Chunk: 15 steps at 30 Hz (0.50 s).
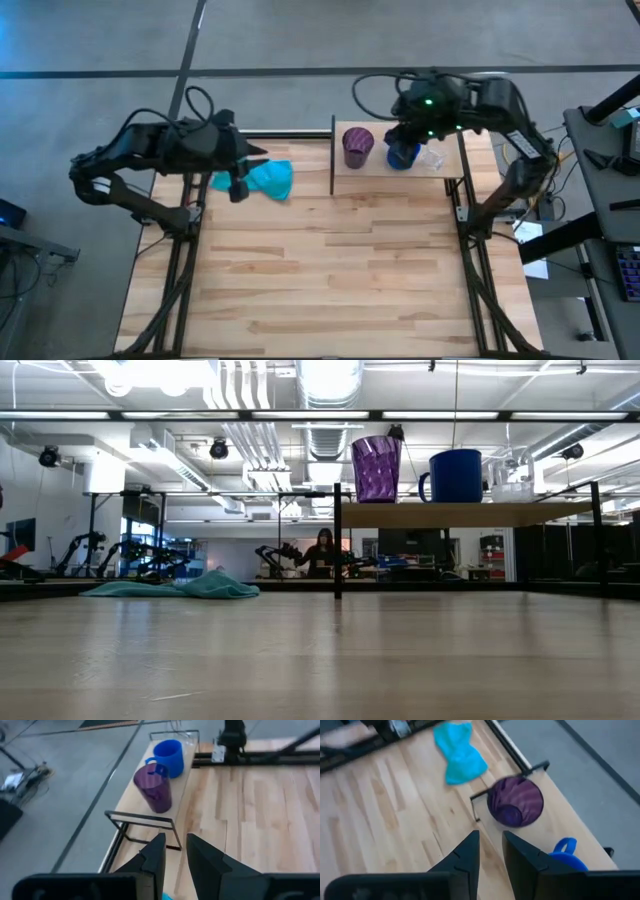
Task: Stack small to large cups/mugs on shelf
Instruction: Return to Home Position
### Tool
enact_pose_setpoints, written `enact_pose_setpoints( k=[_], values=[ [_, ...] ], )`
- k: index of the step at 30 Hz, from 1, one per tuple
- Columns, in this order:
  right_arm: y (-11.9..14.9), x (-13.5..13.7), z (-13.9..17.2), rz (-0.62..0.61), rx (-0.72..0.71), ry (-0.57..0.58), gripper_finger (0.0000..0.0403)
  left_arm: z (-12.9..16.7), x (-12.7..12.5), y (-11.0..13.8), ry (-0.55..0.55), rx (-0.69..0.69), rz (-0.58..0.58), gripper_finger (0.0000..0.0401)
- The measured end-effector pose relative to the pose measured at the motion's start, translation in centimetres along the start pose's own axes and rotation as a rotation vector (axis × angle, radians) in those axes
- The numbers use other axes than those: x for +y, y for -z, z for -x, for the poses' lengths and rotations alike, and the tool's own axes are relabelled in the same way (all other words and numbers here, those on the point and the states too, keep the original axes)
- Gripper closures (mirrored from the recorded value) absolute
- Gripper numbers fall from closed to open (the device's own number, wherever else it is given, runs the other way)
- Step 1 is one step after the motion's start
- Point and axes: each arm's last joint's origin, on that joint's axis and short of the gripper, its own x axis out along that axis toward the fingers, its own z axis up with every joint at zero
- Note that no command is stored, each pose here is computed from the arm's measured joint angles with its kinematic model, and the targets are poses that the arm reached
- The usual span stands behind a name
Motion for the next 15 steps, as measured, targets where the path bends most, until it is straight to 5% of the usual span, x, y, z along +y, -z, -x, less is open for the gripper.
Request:
enact_pose_setpoints(
  k=[15],
  values=[
    [5.8,1.5,0.8,0.017,-0.317,-0.245,0.0326,4.2,1.6,4.4,-0.001,-0.091,0.363,0.0338]
  ],
)
